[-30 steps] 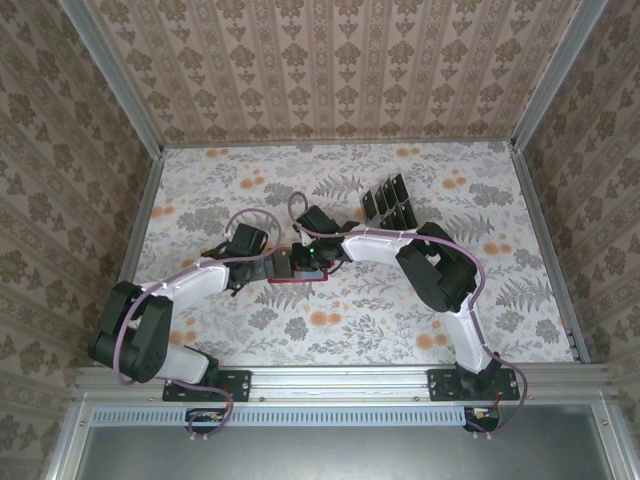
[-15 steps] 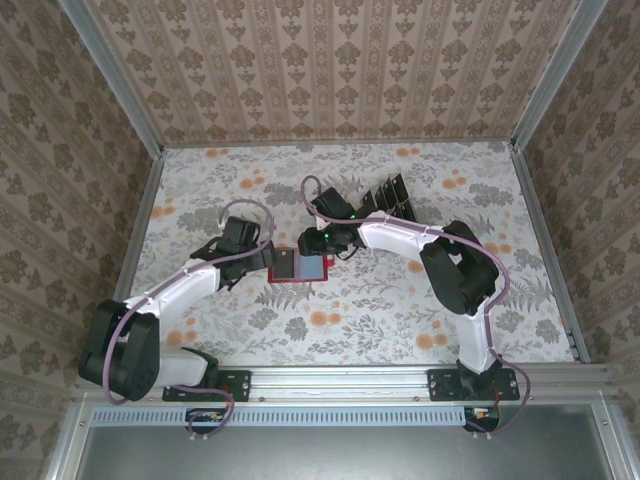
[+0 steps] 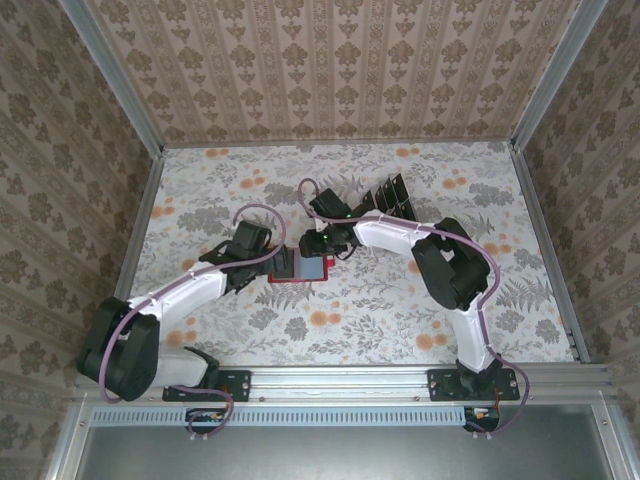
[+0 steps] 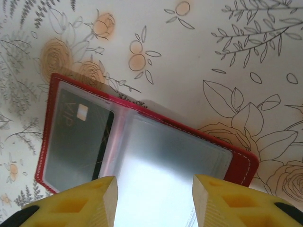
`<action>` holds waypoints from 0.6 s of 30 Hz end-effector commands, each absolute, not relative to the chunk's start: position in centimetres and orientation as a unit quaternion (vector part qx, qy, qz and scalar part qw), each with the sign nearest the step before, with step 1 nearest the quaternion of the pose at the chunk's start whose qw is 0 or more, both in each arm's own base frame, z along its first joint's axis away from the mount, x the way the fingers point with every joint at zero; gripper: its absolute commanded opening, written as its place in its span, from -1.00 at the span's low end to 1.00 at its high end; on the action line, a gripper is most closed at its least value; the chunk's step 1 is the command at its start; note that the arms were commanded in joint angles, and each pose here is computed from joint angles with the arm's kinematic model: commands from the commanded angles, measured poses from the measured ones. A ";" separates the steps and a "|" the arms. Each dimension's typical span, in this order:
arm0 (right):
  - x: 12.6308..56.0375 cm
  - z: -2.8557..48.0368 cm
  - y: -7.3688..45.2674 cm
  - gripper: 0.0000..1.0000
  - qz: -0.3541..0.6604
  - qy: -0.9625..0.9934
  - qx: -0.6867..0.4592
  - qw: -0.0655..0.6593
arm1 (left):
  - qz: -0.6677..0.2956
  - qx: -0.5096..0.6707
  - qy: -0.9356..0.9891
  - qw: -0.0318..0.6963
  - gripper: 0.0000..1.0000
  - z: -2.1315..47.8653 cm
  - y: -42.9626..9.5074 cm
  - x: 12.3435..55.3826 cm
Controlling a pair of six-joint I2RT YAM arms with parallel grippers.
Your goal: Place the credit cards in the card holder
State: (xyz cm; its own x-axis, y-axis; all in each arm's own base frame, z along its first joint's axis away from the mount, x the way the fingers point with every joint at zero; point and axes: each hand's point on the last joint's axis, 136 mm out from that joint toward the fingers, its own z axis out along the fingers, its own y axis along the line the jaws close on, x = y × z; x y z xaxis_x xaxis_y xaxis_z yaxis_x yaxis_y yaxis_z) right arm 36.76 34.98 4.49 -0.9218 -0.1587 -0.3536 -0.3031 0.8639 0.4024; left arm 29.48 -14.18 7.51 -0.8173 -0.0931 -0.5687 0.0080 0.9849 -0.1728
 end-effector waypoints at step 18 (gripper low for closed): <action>35.7 2.5 38.3 -0.05 0.287 0.946 -0.099 0.116 | -0.120 0.030 0.943 0.310 0.99 5.7 -17.4 27.5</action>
State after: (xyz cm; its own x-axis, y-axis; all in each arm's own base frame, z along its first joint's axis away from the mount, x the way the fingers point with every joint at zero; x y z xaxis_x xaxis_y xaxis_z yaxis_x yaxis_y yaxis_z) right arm 36.19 37.62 3.54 -0.9418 -0.1202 -0.3139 -0.2721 0.8209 0.5021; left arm 27.30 -16.52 5.35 -0.8240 -0.0173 -0.5663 0.1047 0.9777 -0.1822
